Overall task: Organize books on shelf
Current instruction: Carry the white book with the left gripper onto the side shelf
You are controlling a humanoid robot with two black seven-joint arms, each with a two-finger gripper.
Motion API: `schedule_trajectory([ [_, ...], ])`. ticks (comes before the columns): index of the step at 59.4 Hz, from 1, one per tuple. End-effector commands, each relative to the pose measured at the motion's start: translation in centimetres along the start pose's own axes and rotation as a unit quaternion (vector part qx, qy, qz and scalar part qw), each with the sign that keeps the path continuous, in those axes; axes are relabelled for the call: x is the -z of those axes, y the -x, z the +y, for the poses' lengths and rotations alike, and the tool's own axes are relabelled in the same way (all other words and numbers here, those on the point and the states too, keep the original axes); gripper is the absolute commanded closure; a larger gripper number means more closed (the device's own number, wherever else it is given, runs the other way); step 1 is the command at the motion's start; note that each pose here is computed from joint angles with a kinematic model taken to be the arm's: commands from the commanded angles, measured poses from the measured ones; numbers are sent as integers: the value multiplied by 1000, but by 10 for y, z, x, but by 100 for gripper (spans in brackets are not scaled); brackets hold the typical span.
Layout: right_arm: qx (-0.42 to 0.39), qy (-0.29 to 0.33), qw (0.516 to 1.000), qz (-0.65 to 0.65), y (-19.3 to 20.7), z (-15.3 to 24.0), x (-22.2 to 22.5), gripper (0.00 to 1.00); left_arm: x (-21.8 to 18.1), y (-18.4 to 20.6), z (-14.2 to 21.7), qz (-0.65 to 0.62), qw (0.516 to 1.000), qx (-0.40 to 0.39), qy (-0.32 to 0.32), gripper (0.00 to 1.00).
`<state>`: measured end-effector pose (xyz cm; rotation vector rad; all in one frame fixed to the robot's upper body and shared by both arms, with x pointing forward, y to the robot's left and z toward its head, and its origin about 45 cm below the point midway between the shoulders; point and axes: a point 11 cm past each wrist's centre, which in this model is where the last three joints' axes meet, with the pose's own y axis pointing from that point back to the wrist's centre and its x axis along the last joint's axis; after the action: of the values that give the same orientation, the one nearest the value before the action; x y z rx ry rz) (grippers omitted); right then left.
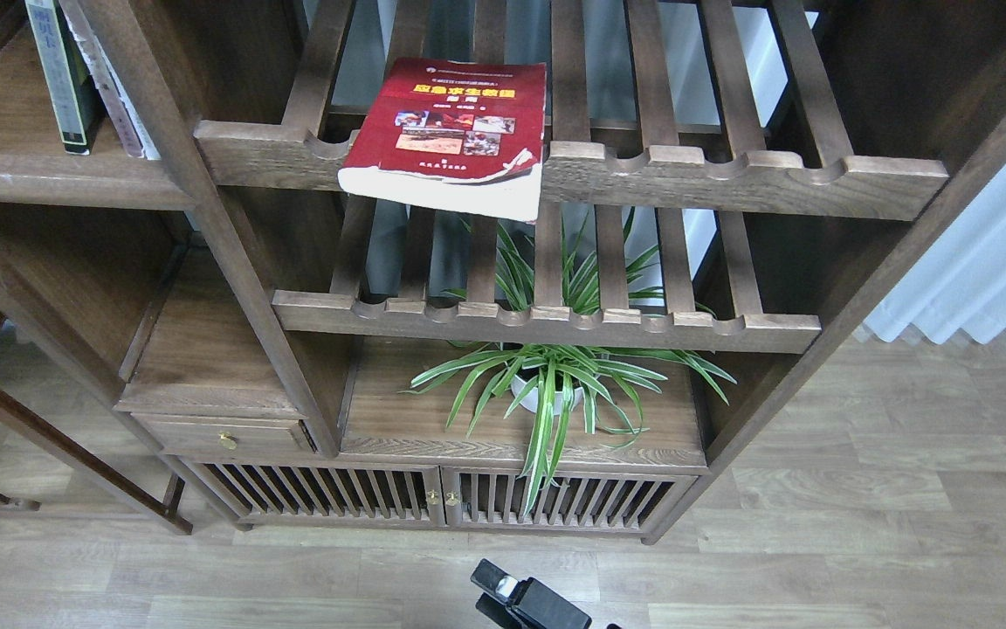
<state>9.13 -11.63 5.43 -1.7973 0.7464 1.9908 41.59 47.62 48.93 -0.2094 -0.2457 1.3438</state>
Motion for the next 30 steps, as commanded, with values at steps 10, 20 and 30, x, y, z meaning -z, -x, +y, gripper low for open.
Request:
schedule_trajectory([
  [10, -1, -1, 1000, 3, 0, 1, 3, 8, 28, 36, -48, 26, 999, 33, -32, 89],
  [20, -1, -3, 1000, 2, 0, 1, 3, 8, 37, 45, -52, 29, 998, 44, -42, 66],
  [30, 0, -4, 1000, 1, 0, 0, 4, 8, 46, 55, -51, 51, 997, 53, -35, 26],
])
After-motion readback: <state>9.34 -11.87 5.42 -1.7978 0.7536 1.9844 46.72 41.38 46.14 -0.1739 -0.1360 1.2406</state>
